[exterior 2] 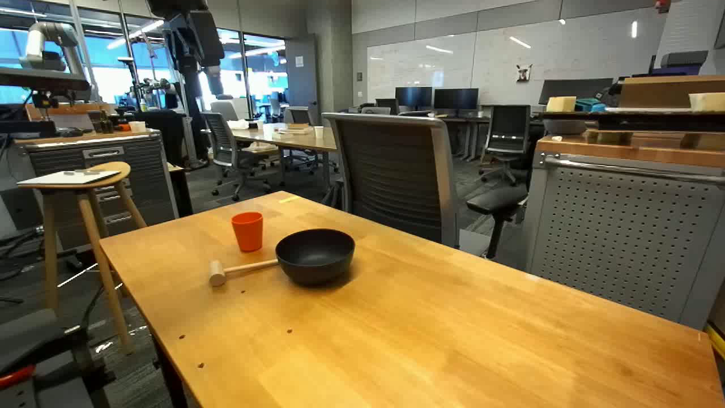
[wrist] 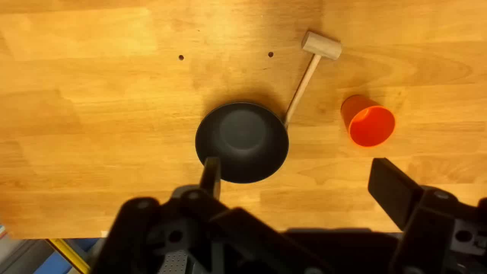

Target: Put the orange cup in the black bowl

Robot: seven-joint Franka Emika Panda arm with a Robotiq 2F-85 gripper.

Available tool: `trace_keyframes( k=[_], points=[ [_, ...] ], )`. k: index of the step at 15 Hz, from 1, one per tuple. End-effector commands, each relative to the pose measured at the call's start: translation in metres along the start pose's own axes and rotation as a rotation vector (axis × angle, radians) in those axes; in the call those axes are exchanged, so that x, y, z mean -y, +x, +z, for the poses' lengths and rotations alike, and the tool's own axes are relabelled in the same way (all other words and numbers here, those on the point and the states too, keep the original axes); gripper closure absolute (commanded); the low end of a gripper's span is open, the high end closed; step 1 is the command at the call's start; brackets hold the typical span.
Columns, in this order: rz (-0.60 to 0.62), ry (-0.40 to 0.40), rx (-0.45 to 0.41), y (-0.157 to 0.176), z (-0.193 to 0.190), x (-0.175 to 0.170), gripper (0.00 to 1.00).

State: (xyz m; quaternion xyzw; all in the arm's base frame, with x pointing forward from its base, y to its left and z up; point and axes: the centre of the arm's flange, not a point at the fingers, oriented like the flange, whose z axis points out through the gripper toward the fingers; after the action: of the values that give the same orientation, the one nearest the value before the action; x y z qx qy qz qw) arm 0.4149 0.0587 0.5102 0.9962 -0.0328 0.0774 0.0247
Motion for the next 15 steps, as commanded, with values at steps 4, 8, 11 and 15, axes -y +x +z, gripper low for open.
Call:
trace_keyframes(
  k=[4,8,11,15],
  points=[
    [0.0,0.002,-0.015,0.002,-0.007,0.0,0.0],
    [-0.001,0.043,0.045,0.038,0.034,0.017,0.0],
    [-0.001,0.139,0.07,0.077,0.075,0.052,0.0],
    [-0.007,0.203,0.104,0.116,0.134,0.098,0.0]
  ],
)
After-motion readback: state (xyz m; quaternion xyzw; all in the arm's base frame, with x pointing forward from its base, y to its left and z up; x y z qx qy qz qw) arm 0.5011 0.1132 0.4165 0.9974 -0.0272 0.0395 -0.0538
